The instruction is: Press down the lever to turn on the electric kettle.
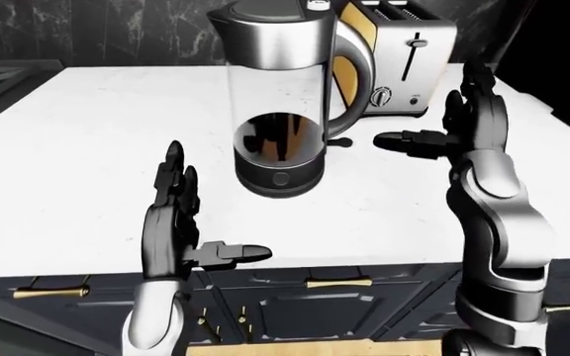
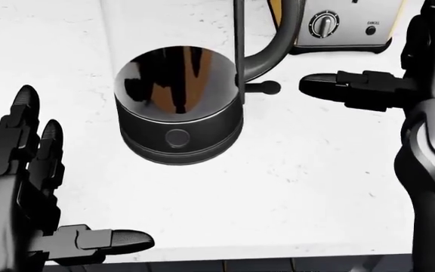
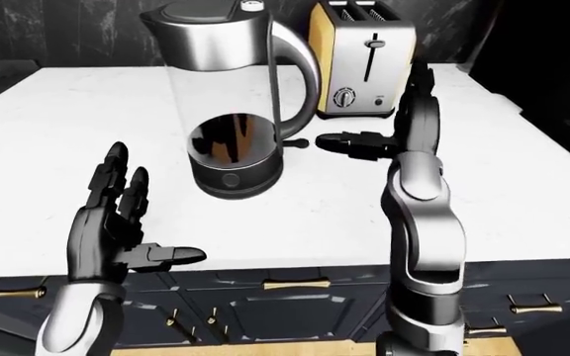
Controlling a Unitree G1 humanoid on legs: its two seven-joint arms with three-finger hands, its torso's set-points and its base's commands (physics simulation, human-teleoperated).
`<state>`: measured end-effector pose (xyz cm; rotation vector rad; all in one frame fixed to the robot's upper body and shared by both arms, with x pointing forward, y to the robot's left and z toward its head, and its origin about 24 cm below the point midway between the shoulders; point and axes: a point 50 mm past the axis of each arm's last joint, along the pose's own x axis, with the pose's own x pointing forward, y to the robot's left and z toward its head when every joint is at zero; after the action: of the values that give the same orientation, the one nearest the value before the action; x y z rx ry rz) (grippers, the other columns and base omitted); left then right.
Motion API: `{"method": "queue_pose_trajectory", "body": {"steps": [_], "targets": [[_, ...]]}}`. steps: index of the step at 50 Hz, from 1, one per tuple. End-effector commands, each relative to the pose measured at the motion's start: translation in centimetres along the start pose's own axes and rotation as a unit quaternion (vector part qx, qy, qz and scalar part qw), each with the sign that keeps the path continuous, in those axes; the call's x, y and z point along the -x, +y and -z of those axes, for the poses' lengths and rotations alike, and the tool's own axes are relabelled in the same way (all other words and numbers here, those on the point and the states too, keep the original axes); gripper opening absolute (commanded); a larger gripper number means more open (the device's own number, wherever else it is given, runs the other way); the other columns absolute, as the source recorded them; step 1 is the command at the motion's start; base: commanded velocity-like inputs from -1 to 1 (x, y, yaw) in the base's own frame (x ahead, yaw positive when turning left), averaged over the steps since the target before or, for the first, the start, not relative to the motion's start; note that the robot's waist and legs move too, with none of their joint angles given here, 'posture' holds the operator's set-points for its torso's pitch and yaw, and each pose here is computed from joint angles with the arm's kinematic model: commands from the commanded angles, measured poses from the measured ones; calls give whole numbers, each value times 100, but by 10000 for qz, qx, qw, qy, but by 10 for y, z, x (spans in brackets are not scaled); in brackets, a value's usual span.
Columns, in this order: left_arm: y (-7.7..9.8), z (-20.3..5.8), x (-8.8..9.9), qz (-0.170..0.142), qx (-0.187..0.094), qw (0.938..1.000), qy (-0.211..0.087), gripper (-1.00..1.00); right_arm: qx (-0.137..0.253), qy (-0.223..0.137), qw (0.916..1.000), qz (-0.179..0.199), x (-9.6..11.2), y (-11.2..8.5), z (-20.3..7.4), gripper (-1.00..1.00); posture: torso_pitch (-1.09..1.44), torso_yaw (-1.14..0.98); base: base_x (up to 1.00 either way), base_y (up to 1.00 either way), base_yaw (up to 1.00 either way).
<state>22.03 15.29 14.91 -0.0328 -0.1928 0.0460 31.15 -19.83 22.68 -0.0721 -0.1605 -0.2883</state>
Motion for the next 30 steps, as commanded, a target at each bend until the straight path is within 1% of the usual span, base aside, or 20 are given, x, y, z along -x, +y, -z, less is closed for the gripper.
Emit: {"method": "queue_pose_trajectory", "body": {"steps": [1, 3, 5, 10, 12, 18, 30], "targets": [[-1, -15, 1, 43, 32, 9991, -413, 100, -115, -486, 9988, 27, -4, 2, -19, 100, 0, 0, 0, 0, 0], [-1, -14, 0, 45, 31, 9991, -410, 100, -140, -487, 9987, 34, -9, 4, -20, 100, 0, 0, 0, 0, 0], [-1, -13, -1, 43, 38, 9991, -410, 100, -138, -451, 9988, -94, -16, 12, -16, 100, 0, 0, 0, 0, 0], [0, -15, -1, 36, 58, 9991, -417, 100, 37, -373, 9993, -40, -29, 20, -10, 100, 0, 0, 0, 0, 0], [0, -15, 0, 60, 109, 9990, -427, 100, -48, -395, 9992, -105, -31, 23, -11, 100, 0, 0, 0, 0, 0], [0, -14, -2, 47, 102, 9991, -417, 100, -28, -382, 9993, 29, -36, 27, -11, 100, 0, 0, 0, 0, 0], [1, -13, -2, 40, 116, 9991, -405, 100, 180, -375, 9991, 114, -46, 36, -8, 100, 0, 0, 0, 0, 0]]}}
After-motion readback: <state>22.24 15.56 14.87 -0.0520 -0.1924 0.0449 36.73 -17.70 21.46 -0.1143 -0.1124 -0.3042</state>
